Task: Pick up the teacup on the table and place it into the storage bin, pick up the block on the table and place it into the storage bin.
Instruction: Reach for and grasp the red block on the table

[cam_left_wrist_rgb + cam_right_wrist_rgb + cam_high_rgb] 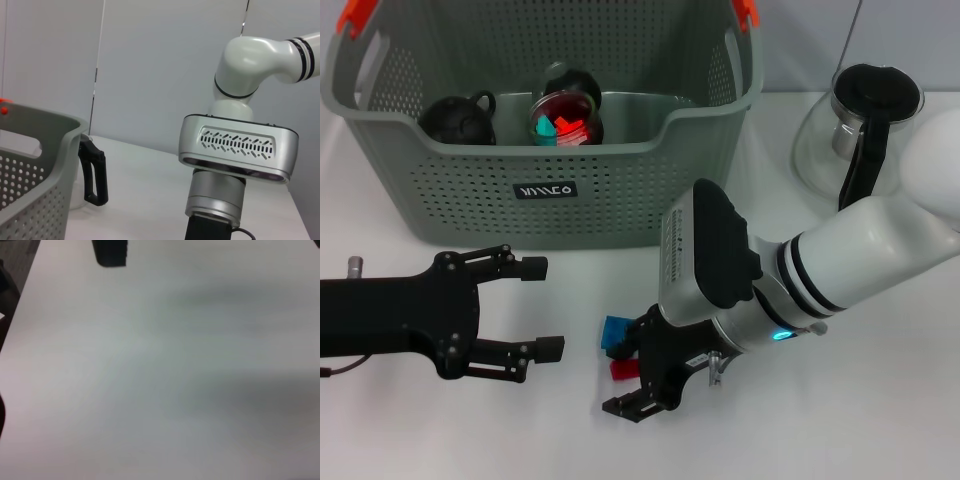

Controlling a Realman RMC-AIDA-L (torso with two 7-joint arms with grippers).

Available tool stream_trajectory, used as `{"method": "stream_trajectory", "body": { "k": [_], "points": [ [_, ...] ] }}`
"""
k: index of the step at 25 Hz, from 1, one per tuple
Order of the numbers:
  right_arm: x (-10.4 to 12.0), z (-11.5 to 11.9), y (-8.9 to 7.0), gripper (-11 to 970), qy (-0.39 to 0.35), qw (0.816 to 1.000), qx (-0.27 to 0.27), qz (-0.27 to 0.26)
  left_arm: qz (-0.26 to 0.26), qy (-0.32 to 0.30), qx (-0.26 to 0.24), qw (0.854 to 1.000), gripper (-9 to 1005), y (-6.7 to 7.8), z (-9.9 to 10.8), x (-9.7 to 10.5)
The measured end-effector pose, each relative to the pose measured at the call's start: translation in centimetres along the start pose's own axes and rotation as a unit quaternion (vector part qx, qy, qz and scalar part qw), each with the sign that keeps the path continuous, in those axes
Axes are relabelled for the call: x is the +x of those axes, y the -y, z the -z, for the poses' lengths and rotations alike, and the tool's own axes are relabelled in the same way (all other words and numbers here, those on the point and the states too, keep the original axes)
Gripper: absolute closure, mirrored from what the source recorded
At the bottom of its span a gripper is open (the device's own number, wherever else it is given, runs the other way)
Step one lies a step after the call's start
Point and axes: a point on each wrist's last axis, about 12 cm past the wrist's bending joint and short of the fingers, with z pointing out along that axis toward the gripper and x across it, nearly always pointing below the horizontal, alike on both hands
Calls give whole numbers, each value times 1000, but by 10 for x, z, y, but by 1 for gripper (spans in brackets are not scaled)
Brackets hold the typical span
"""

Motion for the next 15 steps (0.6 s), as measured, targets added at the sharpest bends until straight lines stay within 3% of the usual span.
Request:
{"method": "stream_trajectory", "body": {
  "k": [3,11,15],
  "points": [
    [0,0,1,163,0,1000,3,-1,0,0,0,1000,60,0,0,0],
    [0,1,2,466,0,1000,7,-1,0,0,0,1000,60,0,0,0],
    [2,5,7,476,-6,1000,15,2,0,0,0,1000,60,0,0,0]
  ]
}}
